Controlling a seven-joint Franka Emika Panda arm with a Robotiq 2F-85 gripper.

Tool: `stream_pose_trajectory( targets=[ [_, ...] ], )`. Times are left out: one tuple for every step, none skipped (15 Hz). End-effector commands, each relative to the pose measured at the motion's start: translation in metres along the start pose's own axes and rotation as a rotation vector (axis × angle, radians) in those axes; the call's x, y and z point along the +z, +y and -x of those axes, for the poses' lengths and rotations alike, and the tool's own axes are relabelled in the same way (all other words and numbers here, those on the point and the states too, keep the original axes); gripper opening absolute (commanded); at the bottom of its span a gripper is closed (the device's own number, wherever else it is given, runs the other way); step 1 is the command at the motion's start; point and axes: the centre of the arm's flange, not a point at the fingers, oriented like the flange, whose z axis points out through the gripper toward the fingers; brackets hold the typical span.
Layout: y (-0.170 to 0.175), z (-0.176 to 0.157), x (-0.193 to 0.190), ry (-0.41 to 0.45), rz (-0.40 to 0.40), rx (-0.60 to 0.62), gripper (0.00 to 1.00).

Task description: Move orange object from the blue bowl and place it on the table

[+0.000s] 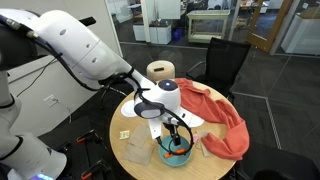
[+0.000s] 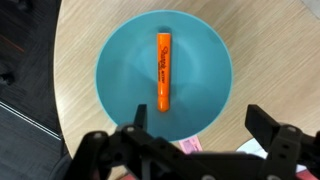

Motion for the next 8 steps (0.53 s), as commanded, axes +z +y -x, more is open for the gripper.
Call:
stream_pose_trajectory(
  targets=[
    [0.008, -0.015, 0.019, -0.004, 0.0, 0.035, 1.0],
    [0.01, -0.015, 0.023, -0.008, 0.006, 0.044, 1.0],
    [0.012, -0.015, 0.029, -0.016, 0.006, 0.05, 1.0],
    [0.017, -0.009, 0.033, -0.02, 0.008, 0.056, 1.0],
    [0.02, -0.007, 0.038, -0.027, 0.01, 0.065, 1.0],
    [0.024, -0.004, 0.043, -0.033, 0.016, 0.076, 1.0],
    [0.026, 0.0, 0.049, -0.042, 0.018, 0.082, 1.0],
    [0.028, 0.002, 0.053, -0.048, 0.022, 0.088, 1.0]
  ],
)
